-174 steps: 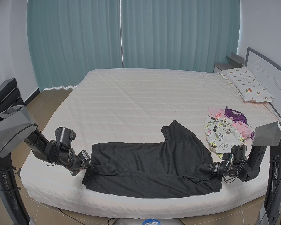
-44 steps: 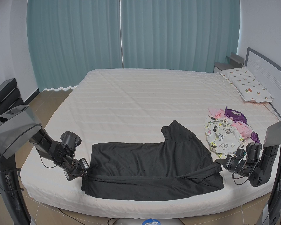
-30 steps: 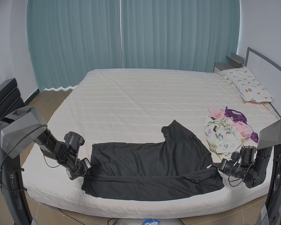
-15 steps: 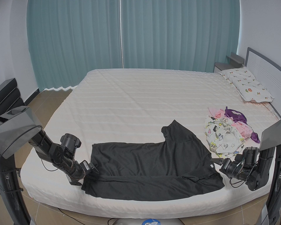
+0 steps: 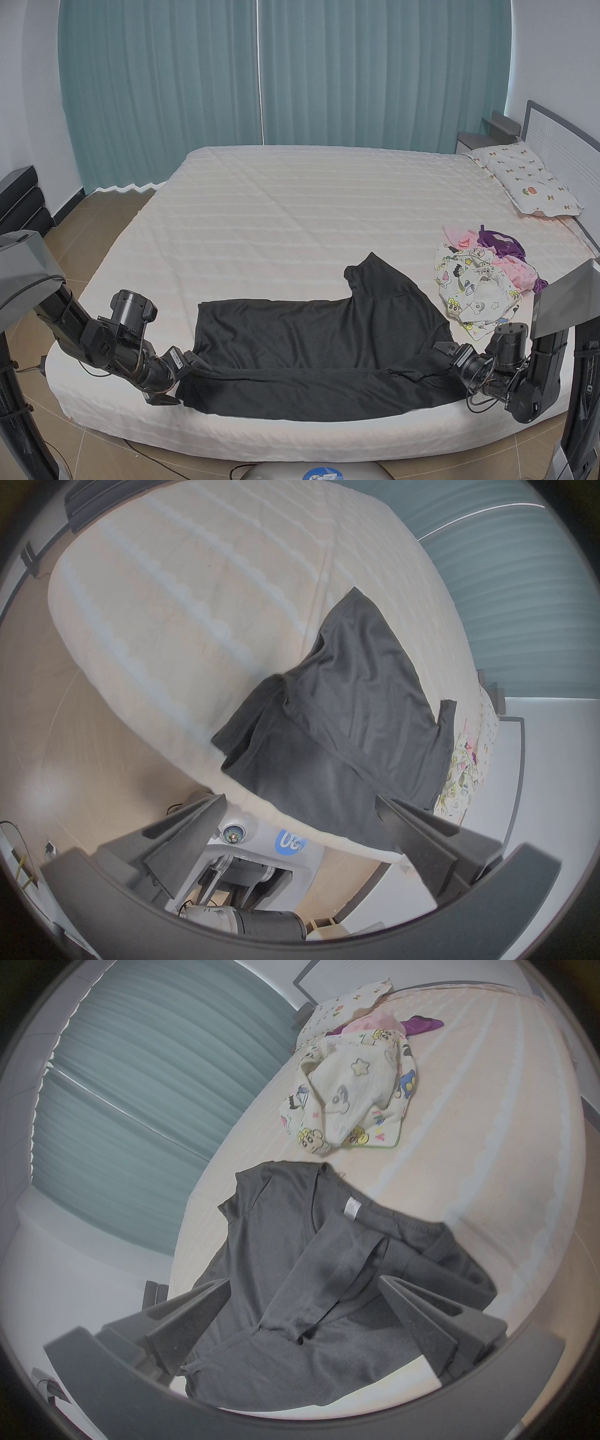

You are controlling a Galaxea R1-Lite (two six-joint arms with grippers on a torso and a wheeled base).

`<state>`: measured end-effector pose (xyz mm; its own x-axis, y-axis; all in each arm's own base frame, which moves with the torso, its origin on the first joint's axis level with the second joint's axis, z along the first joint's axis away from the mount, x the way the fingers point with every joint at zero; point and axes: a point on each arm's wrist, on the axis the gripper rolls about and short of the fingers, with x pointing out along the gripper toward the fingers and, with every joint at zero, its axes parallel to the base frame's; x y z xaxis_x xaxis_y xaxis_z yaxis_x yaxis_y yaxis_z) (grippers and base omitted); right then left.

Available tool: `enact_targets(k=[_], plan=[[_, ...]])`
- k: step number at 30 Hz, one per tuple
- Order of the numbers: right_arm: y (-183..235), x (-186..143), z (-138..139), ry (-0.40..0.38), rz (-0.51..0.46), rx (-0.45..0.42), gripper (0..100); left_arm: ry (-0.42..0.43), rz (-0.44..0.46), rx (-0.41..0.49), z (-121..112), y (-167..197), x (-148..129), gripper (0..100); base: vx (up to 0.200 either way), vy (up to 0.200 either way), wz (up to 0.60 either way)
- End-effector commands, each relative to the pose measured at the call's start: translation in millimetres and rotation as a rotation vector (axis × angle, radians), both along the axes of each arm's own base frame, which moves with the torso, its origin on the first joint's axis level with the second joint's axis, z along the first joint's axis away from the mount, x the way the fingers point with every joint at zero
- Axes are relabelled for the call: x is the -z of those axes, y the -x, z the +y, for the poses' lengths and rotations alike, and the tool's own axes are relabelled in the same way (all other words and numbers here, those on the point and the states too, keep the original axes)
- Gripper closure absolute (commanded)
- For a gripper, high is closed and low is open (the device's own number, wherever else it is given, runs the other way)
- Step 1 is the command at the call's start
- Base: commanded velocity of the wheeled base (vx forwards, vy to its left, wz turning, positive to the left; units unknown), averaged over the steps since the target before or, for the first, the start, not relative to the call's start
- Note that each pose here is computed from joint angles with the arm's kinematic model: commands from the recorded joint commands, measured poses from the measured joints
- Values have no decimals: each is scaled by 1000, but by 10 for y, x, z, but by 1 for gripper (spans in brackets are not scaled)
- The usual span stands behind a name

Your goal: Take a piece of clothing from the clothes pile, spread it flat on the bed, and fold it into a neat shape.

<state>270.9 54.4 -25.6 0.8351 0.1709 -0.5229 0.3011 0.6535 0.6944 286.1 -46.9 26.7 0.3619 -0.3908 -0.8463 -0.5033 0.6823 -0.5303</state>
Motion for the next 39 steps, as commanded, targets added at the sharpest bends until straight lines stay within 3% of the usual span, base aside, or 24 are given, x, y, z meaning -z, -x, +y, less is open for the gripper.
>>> enact_targets(k=[1, 21, 22, 39], plan=[[-163, 153, 71, 4, -3, -5, 0, 15, -12, -5, 30, 18, -43, 0, 0, 0, 0], [-410, 318, 157, 42, 10, 24, 0, 15, -12, -5, 30, 18, -43, 0, 0, 0, 0], [-413, 317, 157, 42, 9, 26, 100, 13, -12, -6, 30, 18, -43, 0, 0, 0, 0], [-215, 11, 104, 39, -14, 41, 100, 14, -10, -6, 34, 21, -40, 0, 0, 0, 0]])
